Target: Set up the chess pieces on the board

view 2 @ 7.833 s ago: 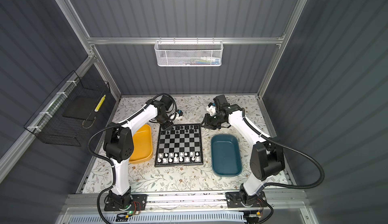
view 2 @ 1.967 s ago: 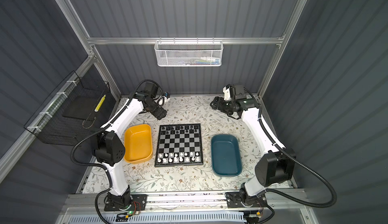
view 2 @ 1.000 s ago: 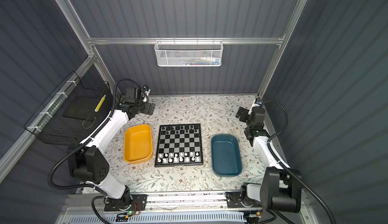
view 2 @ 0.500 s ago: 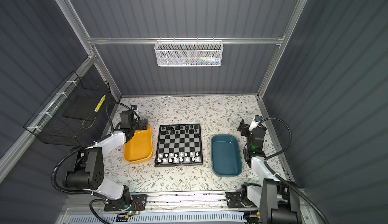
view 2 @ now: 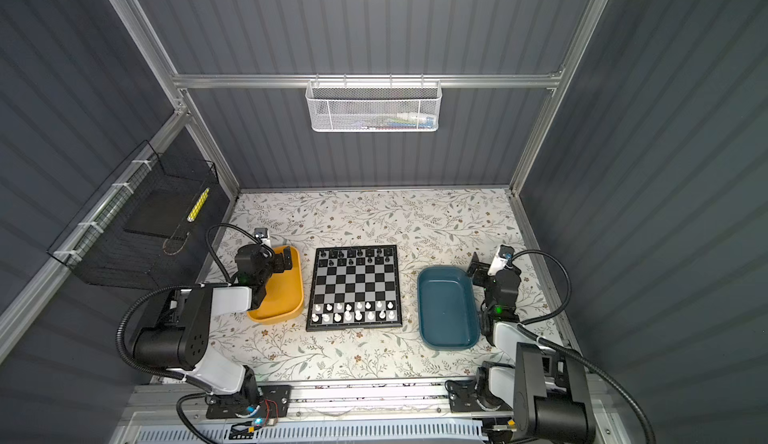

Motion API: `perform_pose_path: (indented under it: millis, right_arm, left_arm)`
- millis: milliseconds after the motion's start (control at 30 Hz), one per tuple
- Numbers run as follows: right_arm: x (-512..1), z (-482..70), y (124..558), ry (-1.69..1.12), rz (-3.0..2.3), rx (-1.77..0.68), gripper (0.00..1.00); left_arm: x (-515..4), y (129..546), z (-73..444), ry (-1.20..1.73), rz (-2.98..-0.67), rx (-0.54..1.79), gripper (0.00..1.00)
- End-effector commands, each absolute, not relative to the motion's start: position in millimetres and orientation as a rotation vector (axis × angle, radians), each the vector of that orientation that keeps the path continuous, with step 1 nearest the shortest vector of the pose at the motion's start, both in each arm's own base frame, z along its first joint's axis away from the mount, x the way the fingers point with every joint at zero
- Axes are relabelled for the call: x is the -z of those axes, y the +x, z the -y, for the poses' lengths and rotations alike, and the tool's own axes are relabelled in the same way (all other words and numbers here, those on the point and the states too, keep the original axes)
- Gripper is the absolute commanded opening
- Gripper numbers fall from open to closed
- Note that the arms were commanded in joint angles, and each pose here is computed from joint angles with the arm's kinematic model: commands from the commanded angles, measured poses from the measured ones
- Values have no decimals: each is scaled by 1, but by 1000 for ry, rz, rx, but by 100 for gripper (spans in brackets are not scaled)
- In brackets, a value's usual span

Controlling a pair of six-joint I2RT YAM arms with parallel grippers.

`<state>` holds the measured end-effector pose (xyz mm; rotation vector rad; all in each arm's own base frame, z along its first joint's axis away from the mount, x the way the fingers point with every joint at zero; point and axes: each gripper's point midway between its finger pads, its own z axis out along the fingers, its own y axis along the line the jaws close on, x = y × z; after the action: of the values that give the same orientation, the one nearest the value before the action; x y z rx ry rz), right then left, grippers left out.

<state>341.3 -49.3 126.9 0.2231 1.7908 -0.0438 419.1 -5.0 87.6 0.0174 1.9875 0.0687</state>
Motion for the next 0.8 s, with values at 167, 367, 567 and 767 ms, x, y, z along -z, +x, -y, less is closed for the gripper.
perform_pose_path:
  millis: [167, 367, 567, 767]
  right_arm:
    - [-138, 41, 355, 189, -1677, -34, 99]
    - [-126, 30, 371, 128, -1740, -80, 99]
    - [-120, 22, 382, 74, -1807, -123, 99]
    - [-121, 21, 382, 71, -1794, -124, 99]
  left_arm:
    - [-74, 403, 10, 29, -1892, -21, 99]
    - [-73, 400, 9, 22, -1886, -24, 100]
    - [-70, 412, 7, 9, -1930, -35, 100]
    - [-62, 419, 9, 23, -1992, -29, 100]
